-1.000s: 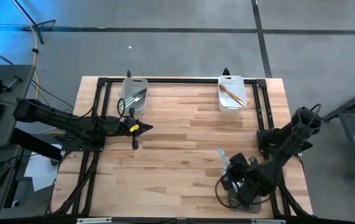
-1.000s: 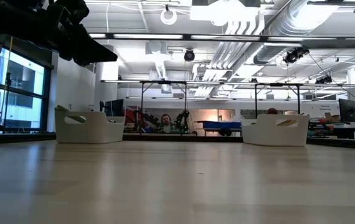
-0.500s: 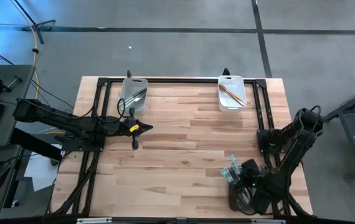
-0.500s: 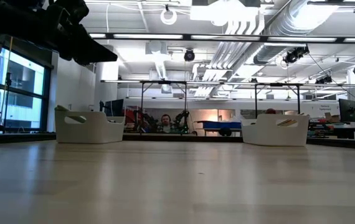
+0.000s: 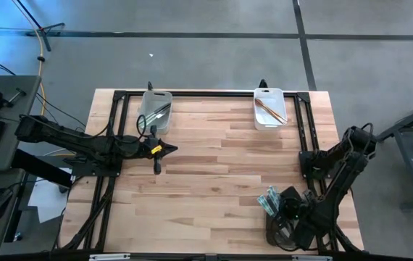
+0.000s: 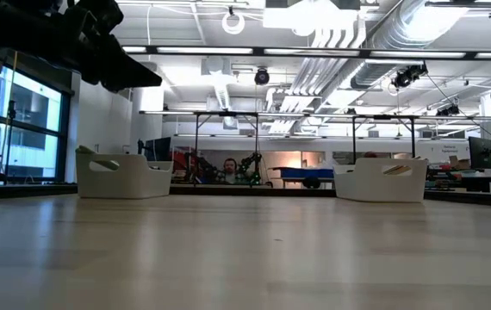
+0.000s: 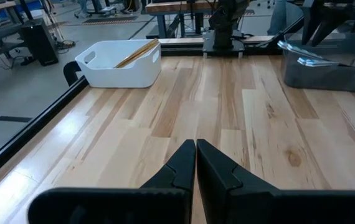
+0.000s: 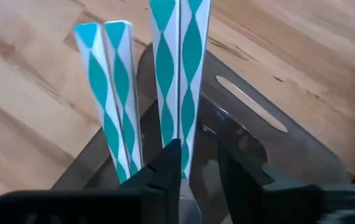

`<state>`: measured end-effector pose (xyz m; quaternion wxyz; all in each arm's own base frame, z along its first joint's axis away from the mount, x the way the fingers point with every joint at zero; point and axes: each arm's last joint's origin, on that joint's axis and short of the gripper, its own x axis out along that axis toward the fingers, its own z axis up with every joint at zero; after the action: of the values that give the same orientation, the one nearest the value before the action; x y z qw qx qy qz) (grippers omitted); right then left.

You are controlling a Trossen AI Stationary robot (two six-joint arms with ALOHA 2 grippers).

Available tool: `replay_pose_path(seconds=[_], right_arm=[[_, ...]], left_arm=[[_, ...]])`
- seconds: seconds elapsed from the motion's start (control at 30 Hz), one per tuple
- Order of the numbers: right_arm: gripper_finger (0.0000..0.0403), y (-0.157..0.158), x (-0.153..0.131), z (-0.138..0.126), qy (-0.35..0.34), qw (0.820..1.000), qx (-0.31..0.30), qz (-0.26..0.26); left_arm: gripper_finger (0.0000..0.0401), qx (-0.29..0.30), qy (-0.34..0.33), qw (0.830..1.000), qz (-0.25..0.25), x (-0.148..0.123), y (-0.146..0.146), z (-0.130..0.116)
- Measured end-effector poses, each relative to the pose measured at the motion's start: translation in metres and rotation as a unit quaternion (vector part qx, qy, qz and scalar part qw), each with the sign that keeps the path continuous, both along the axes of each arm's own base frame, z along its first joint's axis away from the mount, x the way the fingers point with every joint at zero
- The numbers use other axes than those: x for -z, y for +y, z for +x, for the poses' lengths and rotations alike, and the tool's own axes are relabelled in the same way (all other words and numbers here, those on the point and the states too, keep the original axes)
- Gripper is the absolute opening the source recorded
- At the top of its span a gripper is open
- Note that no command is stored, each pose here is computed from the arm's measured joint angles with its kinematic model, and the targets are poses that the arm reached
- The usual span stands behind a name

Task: Sort silverware by color (type)
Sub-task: Return to Home Position

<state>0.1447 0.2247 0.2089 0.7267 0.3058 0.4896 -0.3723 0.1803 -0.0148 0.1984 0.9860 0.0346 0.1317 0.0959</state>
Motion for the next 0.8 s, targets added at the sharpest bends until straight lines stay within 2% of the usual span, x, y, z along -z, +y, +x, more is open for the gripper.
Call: replay_pose_path(seconds=[0.2, 0.3, 0.37, 0.5, 0.7, 0.8], right_arm=[[0.0112, 0.002, -0.019, 0.002, 0.020, 0.997, -0.067, -0.024], [0.0100, -0.001, -0.029, 0.005, 0.015, 0.992, -0.111, -0.059], [0.0076, -0.007, -0.034, 0.009, -0.002, 0.986, -0.145, -0.083], [0.0011, -0.023, -0.043, 0.019, -0.054, 0.959, -0.242, -0.137], [0.0005, -0.070, -0.045, 0.035, -0.122, 0.915, -0.347, -0.168], [0.0003, -0.099, -0.037, 0.042, -0.177, 0.888, -0.388, -0.171]], left_arm=[[0.0005, 0.000, -0.001, 1.000, -0.007, 0.000, 0.000, 0.000], [0.0005, 0.001, -0.003, 1.000, -0.007, 0.000, 0.000, 0.000], [0.0005, 0.011, -0.004, 1.000, -0.009, -0.001, -0.001, 0.000], [0.0005, 0.045, -0.006, 0.999, -0.016, -0.001, -0.003, 0.001], [0.0001, 0.068, -0.007, 0.997, -0.023, -0.001, -0.004, 0.001], [0.0000, 0.087, -0.039, 0.995, -0.033, 0.005, -0.004, -0.002]])
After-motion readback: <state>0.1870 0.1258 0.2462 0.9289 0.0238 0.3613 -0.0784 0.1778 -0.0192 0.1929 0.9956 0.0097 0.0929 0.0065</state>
